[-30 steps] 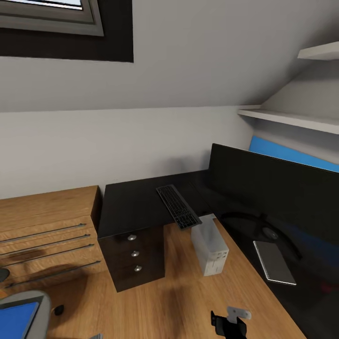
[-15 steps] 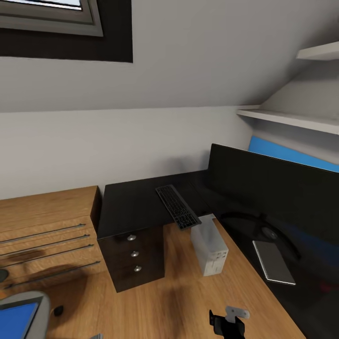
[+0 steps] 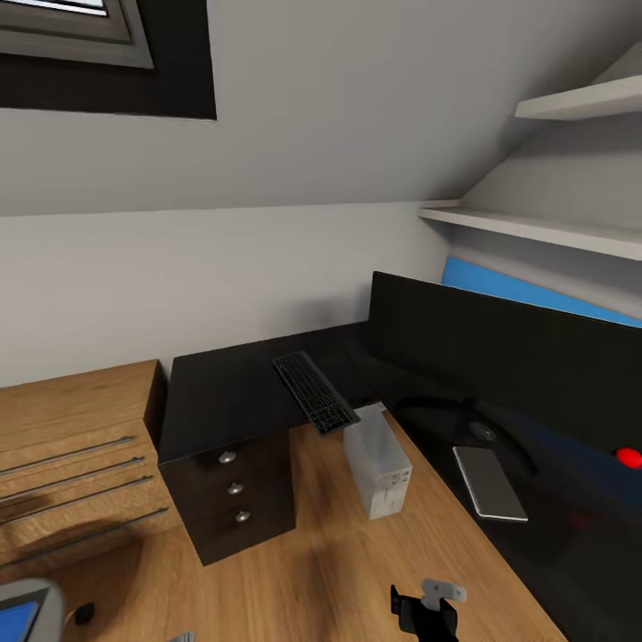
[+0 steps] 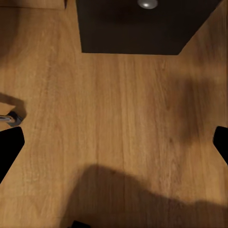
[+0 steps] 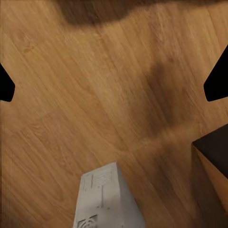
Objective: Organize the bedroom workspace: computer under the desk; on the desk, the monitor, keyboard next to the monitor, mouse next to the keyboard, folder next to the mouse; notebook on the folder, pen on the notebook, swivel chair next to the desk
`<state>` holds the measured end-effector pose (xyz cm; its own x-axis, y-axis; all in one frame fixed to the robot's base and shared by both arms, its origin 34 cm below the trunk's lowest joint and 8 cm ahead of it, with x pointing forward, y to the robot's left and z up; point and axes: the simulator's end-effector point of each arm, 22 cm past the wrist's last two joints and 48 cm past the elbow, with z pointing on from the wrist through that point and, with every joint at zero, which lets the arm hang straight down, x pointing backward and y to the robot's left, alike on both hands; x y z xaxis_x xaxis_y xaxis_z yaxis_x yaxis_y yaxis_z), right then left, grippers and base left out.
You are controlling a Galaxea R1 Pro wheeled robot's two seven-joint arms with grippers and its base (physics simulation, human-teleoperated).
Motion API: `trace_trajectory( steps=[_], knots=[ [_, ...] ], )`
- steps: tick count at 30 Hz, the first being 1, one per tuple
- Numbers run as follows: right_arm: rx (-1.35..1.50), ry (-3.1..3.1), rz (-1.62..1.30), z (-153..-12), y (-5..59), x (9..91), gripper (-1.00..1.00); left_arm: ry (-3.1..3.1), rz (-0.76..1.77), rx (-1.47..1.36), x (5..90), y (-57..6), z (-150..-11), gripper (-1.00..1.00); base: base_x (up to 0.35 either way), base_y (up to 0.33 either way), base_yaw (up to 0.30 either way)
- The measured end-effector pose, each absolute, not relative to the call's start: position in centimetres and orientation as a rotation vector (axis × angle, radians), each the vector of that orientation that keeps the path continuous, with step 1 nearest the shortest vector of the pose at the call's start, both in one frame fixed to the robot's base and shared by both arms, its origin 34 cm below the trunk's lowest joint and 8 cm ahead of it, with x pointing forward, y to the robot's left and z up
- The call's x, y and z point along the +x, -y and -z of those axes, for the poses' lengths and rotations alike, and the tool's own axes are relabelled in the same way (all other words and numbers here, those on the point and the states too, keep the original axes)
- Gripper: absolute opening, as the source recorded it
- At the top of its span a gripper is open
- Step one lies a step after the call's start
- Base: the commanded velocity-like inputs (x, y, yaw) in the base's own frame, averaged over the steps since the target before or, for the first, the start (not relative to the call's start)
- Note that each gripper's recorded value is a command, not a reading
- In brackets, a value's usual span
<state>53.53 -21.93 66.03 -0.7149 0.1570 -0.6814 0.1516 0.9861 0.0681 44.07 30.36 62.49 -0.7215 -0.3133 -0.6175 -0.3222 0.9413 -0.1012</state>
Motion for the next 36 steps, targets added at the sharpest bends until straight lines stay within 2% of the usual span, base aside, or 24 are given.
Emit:
trace_trajectory(
  steps=[13, 23, 36],
  knots=[
    [0.141, -2.376, -0.009, -66.1, 21.7, 53.7, 1.00, -2.423, -0.006, -0.443, 44.2, -30.2, -62.5, 1.00, -0.019, 0.010, -0.014],
    [0.137, -2.376, -0.010, -66.1, 21.7, 53.7, 1.00, -2.422, -0.006, -0.443, 44.3, -30.2, -62.5, 1.00, -0.185, 0.189, -0.008],
    [0.143, -2.292, -0.007, -67.7, 21.9, 55.0, 1.00, -2.412, -0.005, -0.443, 44.6, -30.2, -62.9, 1.00, -0.117, 0.138, -0.137]
  ],
)
